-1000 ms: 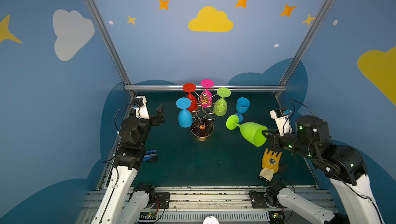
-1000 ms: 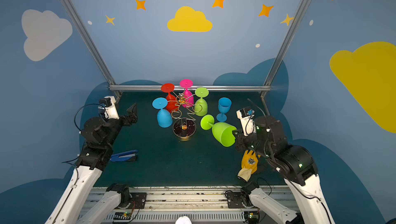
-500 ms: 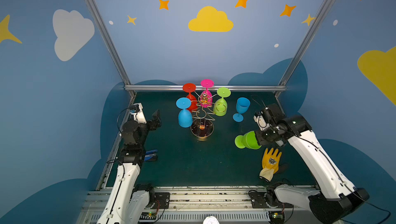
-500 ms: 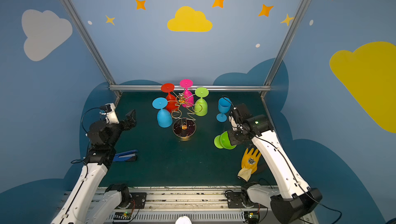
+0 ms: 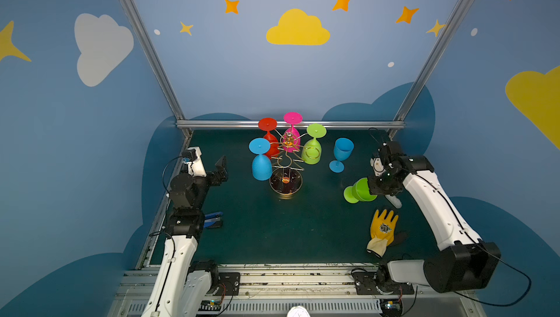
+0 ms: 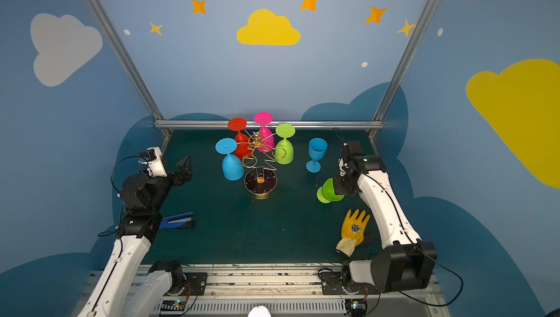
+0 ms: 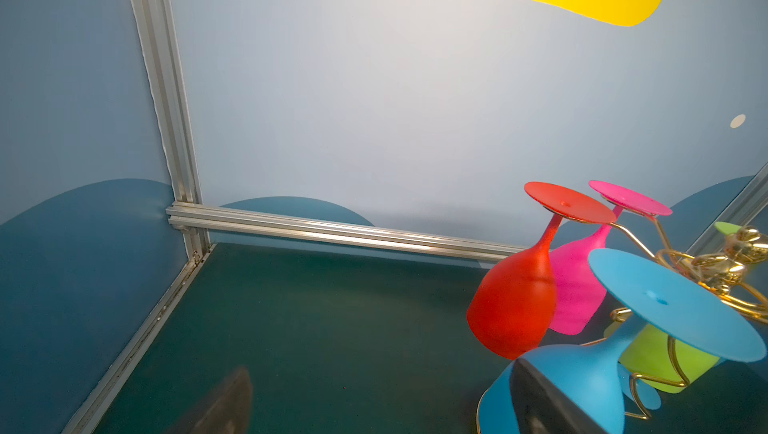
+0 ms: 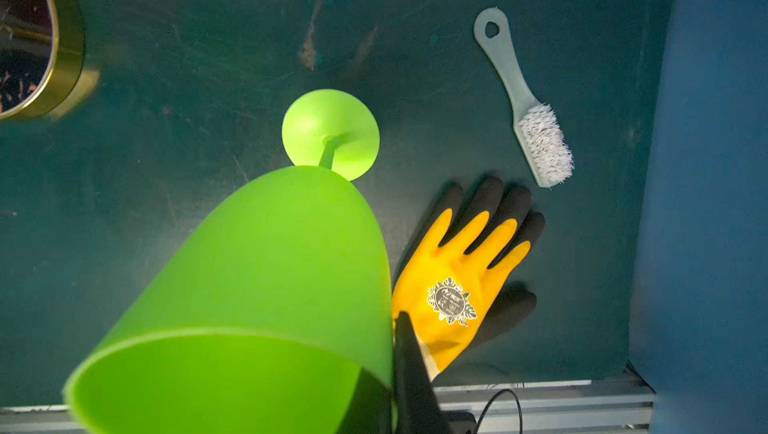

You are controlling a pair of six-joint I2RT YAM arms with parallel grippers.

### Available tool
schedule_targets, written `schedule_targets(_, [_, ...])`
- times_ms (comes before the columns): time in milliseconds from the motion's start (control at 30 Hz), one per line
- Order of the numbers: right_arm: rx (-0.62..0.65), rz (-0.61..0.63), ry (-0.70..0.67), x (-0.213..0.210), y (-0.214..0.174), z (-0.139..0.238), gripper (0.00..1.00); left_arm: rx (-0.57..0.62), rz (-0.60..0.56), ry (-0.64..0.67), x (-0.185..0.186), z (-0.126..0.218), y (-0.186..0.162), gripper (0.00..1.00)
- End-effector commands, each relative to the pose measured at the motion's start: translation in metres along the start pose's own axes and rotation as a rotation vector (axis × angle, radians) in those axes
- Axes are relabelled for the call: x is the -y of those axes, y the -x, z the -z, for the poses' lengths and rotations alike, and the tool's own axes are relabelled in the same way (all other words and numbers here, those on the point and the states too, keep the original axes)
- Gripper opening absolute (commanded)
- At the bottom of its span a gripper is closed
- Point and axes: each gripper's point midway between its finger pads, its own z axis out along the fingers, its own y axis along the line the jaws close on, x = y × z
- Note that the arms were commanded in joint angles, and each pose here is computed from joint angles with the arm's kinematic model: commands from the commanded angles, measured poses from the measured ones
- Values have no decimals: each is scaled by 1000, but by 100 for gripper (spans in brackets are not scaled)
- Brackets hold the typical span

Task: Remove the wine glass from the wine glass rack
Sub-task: 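Lower the lime green glass onto the table beside the cyan glass with the right gripper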

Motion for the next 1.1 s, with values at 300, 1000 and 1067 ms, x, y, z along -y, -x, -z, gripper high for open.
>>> schedule_targets(300, [-93, -71, -124, 34, 92, -29, 0, 5, -20, 9, -2, 4, -1, 96])
schedule_targets(1000, [-158, -127, -73, 38, 150, -77, 0, -23, -12, 8, -5, -1, -7, 96])
schedule_targets(1067, [-149, -128, -56, 36, 153, -75, 0, -24, -10, 7, -5, -2, -8, 96])
